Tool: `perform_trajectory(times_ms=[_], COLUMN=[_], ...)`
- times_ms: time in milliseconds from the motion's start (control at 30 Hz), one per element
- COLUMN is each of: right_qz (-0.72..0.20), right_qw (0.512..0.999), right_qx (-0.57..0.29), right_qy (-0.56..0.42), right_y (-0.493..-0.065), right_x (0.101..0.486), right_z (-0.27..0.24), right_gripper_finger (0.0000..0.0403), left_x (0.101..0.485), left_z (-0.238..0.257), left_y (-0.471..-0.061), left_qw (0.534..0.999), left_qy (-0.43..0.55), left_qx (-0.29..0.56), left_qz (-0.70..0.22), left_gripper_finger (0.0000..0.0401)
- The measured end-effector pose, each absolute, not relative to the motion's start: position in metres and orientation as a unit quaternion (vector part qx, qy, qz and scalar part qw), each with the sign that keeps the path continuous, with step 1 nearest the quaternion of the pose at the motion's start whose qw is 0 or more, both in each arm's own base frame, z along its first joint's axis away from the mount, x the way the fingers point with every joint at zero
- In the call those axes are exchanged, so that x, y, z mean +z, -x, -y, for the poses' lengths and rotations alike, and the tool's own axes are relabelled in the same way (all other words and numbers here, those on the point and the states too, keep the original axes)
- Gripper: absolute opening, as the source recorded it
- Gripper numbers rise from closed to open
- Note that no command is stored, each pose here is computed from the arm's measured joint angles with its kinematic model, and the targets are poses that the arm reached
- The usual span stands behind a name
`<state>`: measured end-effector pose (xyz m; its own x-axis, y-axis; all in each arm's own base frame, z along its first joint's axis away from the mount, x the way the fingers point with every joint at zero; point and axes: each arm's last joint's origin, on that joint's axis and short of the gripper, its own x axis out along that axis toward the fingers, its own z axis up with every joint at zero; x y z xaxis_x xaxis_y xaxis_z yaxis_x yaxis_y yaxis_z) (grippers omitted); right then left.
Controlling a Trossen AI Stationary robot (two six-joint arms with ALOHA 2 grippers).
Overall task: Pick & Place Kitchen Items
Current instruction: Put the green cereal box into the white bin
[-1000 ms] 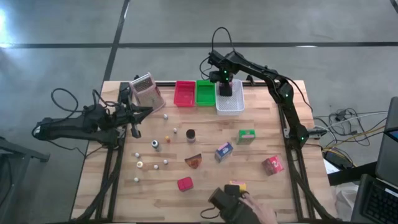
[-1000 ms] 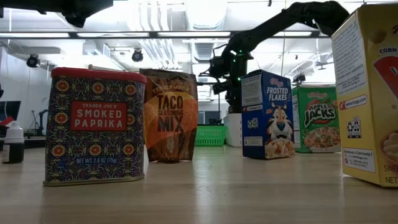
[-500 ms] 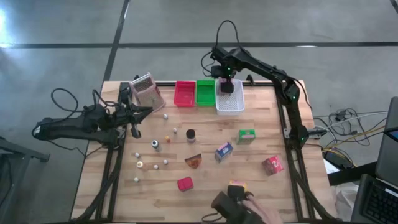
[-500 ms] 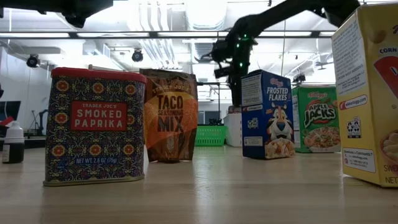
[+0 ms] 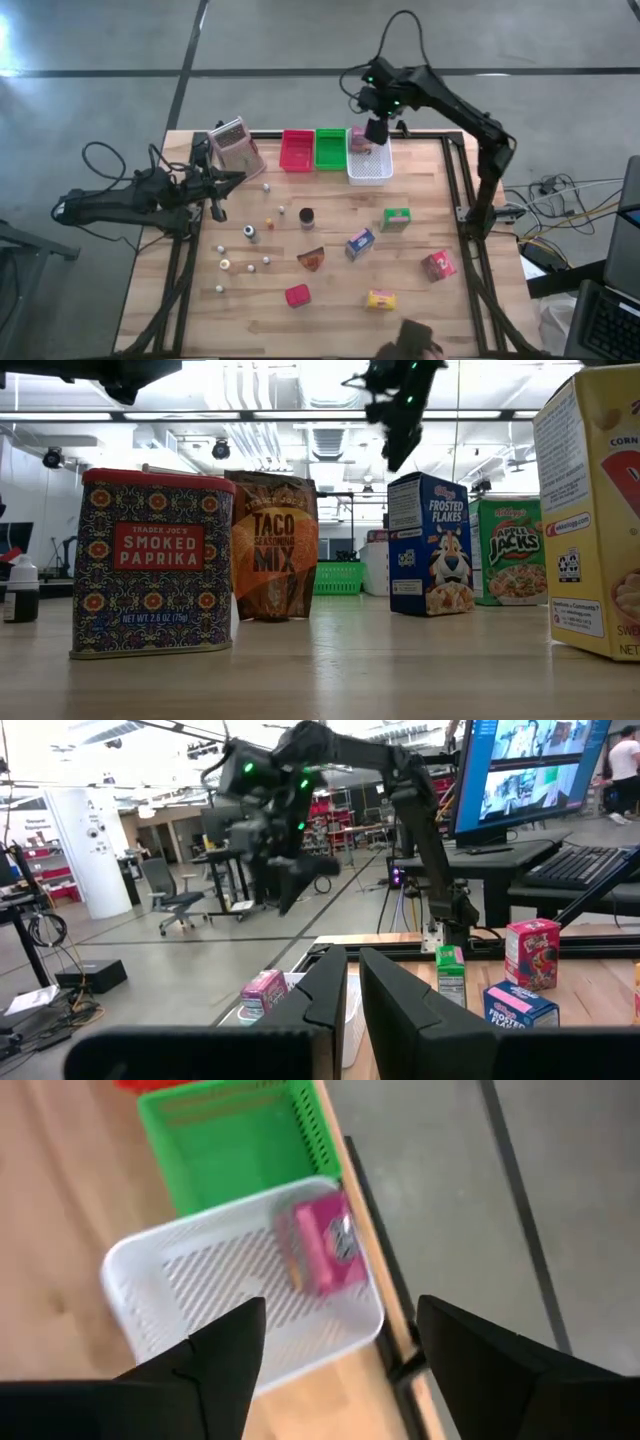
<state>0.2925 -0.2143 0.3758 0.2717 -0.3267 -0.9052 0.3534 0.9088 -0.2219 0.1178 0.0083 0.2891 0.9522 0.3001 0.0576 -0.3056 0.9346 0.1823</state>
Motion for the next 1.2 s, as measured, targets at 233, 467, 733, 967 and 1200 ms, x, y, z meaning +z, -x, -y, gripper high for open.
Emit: perform_trajectory(times_ms=[233, 467, 733, 967, 1200], right_qz=[-0.586, -0.614, -0.631, -0.641, -0.654], right_qw=[0.787, 0.773, 0.762, 0.752, 0.737], right_qx=[-0.191, -0.157, -0.141, -0.143, -0.154], right_qy=[-0.021, -0.027, -0.034, -0.05, -0.068], right_y=[-0.277, -0.273, -0.262, -0.24, -0.223], right_x=[0.391, 0.391, 0.385, 0.376, 0.362], right_z=[0.184, 0.147, 0.114, 0.09, 0.083], right_gripper_finger=[0.0233, 0.0221, 0.0207, 0.0194, 0.0179], left_x=[0.289, 0.289, 0.289, 0.289, 0.289], left_z=[-0.008, -0.008, -0.008, -0.008, -0.008], left_y=[-0.118, -0.118, -0.118, -0.118, -0.118], left_qw=[0.983, 0.983, 0.983, 0.983, 0.983], left_qy=[-0.095, -0.095, -0.095, -0.095, -0.095], left_qx=[0.154, 0.154, 0.154, 0.154, 0.154], left_qz=[0.014, 0.014, 0.014, 0.014, 0.014], left_gripper_finger=[0.0039, 0.0039, 0.0039, 0.0039, 0.0039])
